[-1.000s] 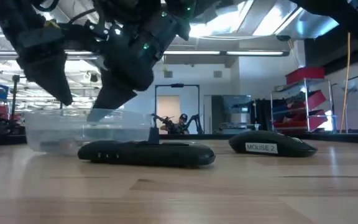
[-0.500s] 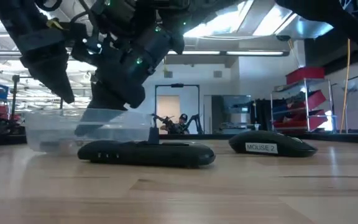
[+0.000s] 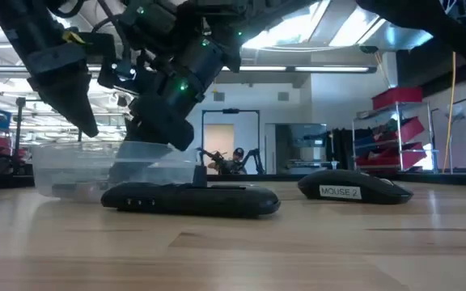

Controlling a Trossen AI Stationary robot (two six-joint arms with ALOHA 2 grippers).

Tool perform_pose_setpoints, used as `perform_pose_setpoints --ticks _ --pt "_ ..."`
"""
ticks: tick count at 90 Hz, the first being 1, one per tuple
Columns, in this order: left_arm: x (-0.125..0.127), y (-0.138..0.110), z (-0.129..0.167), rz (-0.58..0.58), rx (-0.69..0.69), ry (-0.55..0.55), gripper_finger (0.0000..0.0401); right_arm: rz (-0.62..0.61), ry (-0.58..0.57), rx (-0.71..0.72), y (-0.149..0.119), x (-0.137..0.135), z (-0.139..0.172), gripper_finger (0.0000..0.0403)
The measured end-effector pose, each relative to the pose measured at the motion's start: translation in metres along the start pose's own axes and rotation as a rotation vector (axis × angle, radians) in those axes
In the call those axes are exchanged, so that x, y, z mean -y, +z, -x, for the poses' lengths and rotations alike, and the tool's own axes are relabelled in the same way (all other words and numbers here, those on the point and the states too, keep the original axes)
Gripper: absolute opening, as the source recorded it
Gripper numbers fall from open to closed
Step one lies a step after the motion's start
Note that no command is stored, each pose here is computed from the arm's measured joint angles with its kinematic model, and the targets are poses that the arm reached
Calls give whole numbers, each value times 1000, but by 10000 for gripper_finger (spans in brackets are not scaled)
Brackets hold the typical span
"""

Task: Insert battery
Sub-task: Insert the silver battery into the remote control

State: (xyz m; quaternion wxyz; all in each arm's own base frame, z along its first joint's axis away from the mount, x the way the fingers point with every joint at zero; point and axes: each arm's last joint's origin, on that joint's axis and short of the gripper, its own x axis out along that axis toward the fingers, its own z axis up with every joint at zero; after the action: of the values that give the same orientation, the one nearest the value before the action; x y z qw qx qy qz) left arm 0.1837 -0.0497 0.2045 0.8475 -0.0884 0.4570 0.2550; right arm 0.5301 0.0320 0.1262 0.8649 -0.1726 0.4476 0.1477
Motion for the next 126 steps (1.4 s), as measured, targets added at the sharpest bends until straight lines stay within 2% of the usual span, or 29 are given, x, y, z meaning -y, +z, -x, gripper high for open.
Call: perform_pose_setpoints --ticks 30,59,86,96,108,119,126 --pt "-5 -4 0 6 -31 56 118 -17 2 -6 -2 1 -1 106" --pt "-9 -8 3 -90 -76 81 118 2 -50 31 11 -3 13 106" --pt "-11 -9 3 -108 -92 102 118 63 -96 183 37 -9 34 106" --pt "-13 -11 3 -81 -96 128 118 83 -95 188 40 -12 39 106" --pt "-20 -16 5 -37 -129 199 118 96 -36 104 32 -15 40 106" --pt "-27 -20 8 14 -144 270 118 74 -14 40 20 -7 35 106" --pt "-28 -20 8 28 -142 276 118 62 -12 55 16 0 28 106"
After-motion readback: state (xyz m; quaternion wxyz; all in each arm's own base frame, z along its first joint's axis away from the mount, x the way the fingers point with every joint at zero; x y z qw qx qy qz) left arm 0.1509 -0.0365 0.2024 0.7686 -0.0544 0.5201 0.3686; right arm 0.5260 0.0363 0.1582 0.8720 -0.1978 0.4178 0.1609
